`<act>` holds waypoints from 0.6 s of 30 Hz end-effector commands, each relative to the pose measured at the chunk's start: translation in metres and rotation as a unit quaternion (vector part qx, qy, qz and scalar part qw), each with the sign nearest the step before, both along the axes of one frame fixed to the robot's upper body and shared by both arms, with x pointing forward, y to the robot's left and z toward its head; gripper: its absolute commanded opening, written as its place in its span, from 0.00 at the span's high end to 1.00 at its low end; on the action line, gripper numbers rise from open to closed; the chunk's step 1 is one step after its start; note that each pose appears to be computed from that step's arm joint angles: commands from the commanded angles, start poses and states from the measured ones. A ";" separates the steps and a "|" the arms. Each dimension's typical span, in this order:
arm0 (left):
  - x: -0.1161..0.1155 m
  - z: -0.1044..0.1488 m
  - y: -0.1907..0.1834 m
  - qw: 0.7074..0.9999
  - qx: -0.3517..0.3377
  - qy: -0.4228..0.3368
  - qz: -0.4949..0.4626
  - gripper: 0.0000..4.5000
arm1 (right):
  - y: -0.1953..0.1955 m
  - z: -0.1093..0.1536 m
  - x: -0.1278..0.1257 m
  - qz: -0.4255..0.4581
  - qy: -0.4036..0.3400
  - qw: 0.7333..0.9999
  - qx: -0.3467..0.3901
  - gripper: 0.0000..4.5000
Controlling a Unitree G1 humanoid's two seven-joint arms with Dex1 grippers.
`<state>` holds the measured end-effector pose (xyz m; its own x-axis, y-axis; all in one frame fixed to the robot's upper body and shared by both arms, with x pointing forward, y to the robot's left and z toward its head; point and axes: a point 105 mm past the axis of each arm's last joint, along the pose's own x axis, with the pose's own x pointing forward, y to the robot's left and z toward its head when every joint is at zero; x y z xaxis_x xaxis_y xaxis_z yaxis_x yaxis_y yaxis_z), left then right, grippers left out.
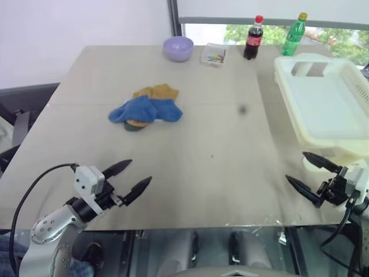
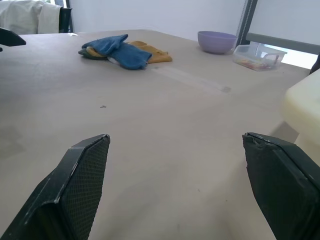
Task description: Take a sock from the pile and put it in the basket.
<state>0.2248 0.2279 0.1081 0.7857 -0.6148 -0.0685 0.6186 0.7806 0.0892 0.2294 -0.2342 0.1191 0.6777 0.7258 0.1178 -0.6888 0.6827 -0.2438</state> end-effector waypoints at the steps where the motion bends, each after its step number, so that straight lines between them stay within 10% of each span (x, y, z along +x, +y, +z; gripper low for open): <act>1: -0.002 0.003 0.000 1.000 0.010 -0.020 -0.004 0.00 | 0.001 0.009 -0.001 0.009 -0.017 1.000 -0.011 0.03; 18: 0.002 -0.001 0.002 0.999 0.020 -0.034 0.005 0.00 | 0.002 0.005 0.006 0.029 0.001 0.999 -0.015 0.03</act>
